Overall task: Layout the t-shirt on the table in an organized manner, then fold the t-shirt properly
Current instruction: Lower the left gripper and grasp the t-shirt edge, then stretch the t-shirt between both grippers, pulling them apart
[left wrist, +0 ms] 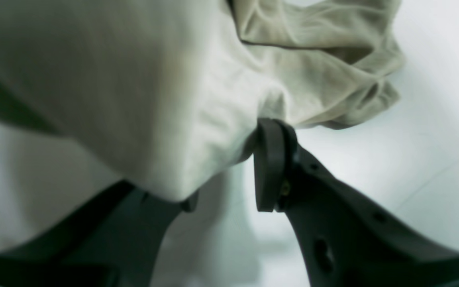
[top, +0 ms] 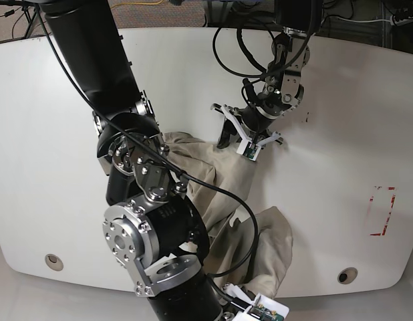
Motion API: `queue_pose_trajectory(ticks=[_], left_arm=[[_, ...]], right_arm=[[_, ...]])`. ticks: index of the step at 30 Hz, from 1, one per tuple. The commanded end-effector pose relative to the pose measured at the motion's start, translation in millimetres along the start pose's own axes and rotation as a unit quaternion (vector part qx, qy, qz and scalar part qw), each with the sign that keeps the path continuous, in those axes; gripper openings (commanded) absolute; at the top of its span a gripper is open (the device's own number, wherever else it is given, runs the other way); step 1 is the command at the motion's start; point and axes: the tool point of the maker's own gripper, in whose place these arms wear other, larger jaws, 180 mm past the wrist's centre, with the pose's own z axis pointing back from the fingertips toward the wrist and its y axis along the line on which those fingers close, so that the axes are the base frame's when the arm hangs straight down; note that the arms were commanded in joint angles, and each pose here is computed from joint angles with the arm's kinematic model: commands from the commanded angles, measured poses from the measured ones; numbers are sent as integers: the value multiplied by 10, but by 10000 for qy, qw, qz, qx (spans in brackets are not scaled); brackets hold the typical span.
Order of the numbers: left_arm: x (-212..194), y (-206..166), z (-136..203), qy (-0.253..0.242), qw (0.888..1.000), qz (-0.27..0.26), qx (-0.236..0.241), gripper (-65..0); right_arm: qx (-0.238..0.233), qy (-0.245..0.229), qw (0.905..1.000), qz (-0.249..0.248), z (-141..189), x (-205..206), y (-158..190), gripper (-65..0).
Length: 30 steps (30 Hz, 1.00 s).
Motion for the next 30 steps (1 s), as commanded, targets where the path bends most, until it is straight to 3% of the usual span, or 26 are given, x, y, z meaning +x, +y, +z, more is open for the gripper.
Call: queue_pose_trajectory(ticks=[1,4,11,19,30], left_arm=[[207,-21,-11,-330,9994,5,-52,-557],[205,-23,-8,-331,9994,6,-52,-650],[319,59,108,-522,9986,-33,91,-650],[486,434,426,-850,9941,23,677,-650],[877,1073,1080,-1087,9788,-591,1634,-650]], right_arm=[[-292,-190,9994,3,2,127,-196,-648],[-286,-186,9994,0,3,123,-191,-648],[-281,-158,9995,9,5,98,-186,-648],[-456,75,9989,-41,21,-107,-336,-648],[-648,784,9947,-136,19,-709,-567,-648]])
